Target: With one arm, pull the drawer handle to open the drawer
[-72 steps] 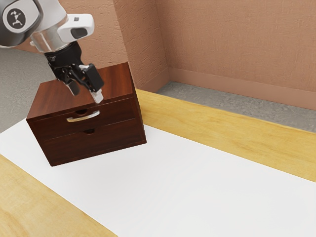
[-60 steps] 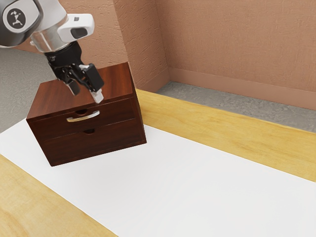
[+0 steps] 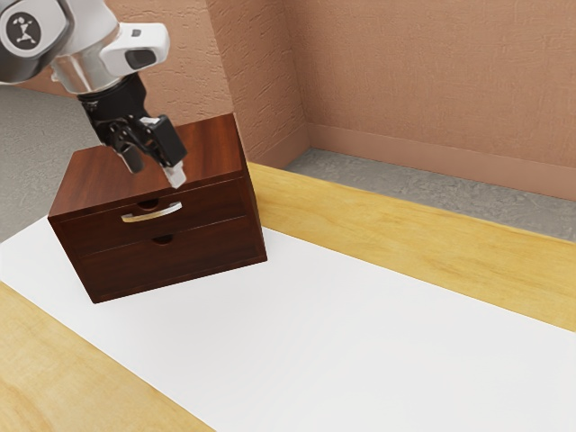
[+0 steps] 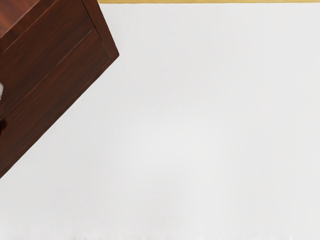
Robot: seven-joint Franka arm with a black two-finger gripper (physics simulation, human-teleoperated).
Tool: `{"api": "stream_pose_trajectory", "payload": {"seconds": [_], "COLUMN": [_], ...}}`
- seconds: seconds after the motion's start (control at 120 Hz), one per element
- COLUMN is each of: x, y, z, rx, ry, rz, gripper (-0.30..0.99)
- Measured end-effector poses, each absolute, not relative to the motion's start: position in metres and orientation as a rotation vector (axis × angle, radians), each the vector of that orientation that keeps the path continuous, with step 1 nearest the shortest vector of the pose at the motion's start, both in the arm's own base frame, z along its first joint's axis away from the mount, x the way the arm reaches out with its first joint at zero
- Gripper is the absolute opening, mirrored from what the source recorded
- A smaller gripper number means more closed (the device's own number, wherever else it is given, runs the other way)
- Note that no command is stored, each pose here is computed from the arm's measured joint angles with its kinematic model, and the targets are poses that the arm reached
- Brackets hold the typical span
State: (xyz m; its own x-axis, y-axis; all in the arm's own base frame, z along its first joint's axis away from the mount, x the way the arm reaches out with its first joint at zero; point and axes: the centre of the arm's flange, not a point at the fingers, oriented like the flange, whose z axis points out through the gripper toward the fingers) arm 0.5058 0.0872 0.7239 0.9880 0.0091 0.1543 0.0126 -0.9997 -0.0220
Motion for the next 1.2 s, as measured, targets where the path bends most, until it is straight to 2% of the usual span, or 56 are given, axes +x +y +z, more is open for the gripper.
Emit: {"api": "stream_pose_trajectory", "payload": {"seconds": [0.283,0.45,0.683,0.975,1.2], "x": [0.494,0.475,0.468,0.478,0.479], "y": [0.062,0.041,0.033,0.041,0.091], "z": [0.723,0.755,0.761,0.753,0.746], "rx": [-3.106,-3.036,-2.801,-2.494,-2.183], "ry": [-0.47,-0.896,-1.52,-2.051,-2.39], "rz": [-0.119,-0.187,-0.179,-0.127,-0.102], "gripper": [0.67,0.67,0.67,0.66,0.66]}}
